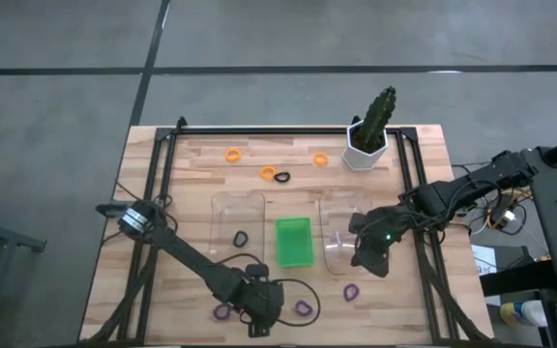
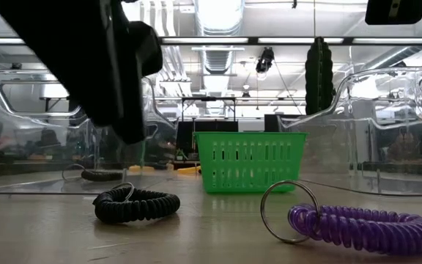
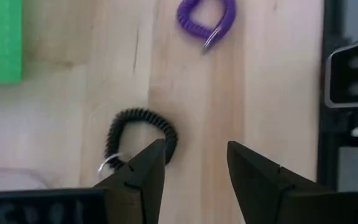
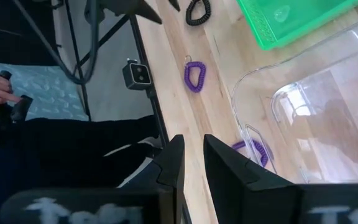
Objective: Sort spring keychains
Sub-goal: Put the bottom black spring keychain into the left transparent bin
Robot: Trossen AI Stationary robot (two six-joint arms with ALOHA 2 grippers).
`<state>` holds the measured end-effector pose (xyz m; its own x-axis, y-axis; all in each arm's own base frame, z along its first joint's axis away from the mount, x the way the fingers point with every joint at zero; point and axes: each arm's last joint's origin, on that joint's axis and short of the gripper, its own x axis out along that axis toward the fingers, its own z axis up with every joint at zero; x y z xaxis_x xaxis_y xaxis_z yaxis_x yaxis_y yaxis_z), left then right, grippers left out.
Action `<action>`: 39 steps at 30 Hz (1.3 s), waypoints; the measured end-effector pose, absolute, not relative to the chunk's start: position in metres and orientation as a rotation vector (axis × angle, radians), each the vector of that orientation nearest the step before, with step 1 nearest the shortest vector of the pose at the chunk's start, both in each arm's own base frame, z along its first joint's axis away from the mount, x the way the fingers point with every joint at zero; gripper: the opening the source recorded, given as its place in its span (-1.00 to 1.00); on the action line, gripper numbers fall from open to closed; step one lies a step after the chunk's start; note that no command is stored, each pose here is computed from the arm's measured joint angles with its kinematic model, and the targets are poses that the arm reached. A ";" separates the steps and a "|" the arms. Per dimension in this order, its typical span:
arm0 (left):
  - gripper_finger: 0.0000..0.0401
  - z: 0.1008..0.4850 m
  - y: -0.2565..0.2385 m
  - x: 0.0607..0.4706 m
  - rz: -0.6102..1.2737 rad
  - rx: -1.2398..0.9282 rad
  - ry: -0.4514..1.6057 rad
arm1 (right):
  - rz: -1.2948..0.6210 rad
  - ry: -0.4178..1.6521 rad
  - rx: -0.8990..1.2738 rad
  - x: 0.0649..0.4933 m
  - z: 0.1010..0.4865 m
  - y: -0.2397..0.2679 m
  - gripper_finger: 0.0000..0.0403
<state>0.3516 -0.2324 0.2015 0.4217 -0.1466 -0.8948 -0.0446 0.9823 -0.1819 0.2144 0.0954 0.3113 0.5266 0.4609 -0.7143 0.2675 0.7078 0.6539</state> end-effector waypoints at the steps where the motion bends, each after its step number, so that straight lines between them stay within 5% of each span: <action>1: -0.18 0.204 -0.232 0.351 -0.069 -0.172 1.151 | 0.132 1.040 0.814 0.214 0.311 0.095 -0.72; 12: -0.18 0.268 -0.242 0.348 -0.295 0.091 1.017 | 0.131 1.035 0.816 0.215 0.312 0.095 -0.72; 24: -0.18 0.221 -0.243 0.358 -0.424 0.431 1.090 | 0.100 1.008 0.867 0.217 0.313 0.096 -0.72; 39: -0.18 0.176 -0.237 0.366 -0.423 0.427 1.228 | 0.117 0.972 0.885 0.219 0.316 0.097 -0.72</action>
